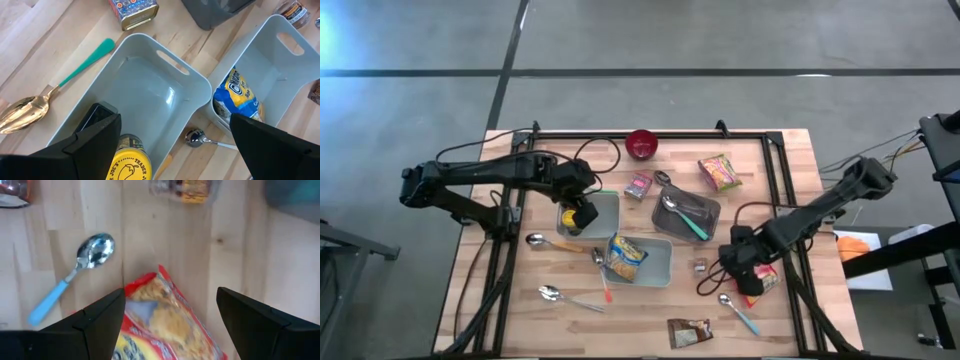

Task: Pick & Place Food Item
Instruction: Put the red noodle pack into the bottom gray bin

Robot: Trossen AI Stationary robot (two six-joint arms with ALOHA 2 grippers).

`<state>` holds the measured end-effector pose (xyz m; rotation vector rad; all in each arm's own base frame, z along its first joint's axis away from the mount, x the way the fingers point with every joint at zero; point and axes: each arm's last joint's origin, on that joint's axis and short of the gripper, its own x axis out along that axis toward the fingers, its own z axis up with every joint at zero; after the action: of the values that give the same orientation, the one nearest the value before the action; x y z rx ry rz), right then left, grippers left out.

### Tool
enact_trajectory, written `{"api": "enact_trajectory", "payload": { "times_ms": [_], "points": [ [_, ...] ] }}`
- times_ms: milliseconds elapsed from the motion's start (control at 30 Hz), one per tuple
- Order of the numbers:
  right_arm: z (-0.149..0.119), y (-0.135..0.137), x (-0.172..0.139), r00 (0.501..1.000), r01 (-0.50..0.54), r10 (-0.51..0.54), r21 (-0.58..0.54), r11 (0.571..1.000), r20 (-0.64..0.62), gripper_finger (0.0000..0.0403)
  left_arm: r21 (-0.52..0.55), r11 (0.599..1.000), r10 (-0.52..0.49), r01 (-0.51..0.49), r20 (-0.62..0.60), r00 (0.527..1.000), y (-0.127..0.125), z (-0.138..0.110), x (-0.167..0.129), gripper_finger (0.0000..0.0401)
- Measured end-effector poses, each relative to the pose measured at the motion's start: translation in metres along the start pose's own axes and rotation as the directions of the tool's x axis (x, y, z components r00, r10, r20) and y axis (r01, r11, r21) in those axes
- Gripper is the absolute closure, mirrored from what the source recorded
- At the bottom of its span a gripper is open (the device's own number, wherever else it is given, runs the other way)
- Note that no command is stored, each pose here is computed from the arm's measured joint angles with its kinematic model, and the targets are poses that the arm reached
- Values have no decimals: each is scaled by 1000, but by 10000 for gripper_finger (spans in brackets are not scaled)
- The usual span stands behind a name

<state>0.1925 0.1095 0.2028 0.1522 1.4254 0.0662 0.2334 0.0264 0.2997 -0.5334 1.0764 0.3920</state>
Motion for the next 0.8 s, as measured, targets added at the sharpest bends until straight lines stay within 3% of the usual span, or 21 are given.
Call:
{"api": "enact_trajectory", "payload": {
  "times_ms": [567,667,800],
  "points": [
    [5,2,49,990,35,-35,-5,999,-134,100,-3,1000,-5,5,-6,1000,0,0,0,23],
    [6,2,52,989,38,-40,-14,999,-141,130,-3,1000,-5,5,-6,1000,0,0,0,23],
    [7,3,54,990,19,-22,-21,1000,-141,210,-3,1000,-5,5,-6,1000,0,0,0,23]
  ]
}}
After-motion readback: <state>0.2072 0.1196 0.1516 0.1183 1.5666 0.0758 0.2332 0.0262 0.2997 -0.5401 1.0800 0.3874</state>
